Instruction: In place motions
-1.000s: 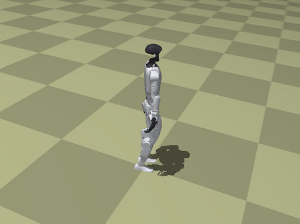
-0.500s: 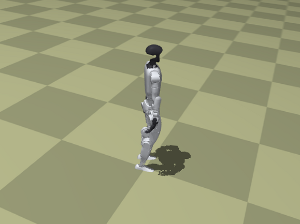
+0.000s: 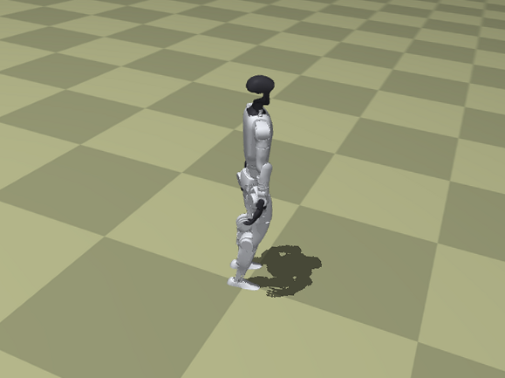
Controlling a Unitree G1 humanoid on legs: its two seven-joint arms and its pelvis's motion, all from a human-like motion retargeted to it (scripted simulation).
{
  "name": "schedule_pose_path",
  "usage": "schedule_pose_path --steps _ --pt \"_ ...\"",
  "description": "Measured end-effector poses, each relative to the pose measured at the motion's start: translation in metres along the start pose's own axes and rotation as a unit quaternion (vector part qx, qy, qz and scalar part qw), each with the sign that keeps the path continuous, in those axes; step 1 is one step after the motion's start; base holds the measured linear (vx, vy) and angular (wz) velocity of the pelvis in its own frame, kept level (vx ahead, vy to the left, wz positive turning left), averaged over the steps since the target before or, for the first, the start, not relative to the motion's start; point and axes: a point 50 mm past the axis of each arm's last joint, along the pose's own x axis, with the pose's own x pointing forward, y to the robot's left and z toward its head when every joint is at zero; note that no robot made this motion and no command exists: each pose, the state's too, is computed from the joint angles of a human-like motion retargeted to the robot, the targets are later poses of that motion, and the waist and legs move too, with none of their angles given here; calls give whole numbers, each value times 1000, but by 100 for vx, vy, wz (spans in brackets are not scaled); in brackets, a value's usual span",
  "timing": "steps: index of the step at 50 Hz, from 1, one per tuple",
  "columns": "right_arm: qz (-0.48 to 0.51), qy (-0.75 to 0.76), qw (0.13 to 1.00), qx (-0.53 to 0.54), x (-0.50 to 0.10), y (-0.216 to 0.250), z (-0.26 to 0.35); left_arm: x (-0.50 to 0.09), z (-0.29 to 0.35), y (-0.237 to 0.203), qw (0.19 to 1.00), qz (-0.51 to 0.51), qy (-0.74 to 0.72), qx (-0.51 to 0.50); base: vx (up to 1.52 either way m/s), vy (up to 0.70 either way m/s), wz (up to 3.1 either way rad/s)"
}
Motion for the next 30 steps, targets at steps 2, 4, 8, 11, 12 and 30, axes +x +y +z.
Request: schedule_pose_path --steps 2,4,8,11,12,30 --pt "-1 0 1000 0 0 0 0 0 0 0 1000 0 0 0 0 0 0" --pt "-2 0 1000 1 0 0 0 0 0 0 1000 0 0 -1 0 0 0" --pt "-1 0 1000 3 0 0 0 0 0 0 1000 0 -1 -2 0 0 0" --pt "0 0 1000 2 0 0 0 0 0 0 1000 0 -1 -2 0 0 0" --pt "0 0 1000 2 0 0 0 0 0 0 1000 0 -1 -2 0 0 0" --pt "-4 -2 1000 -7 -1 -3 3 0 4 1 1000 1 -7 -3 0 0 0"
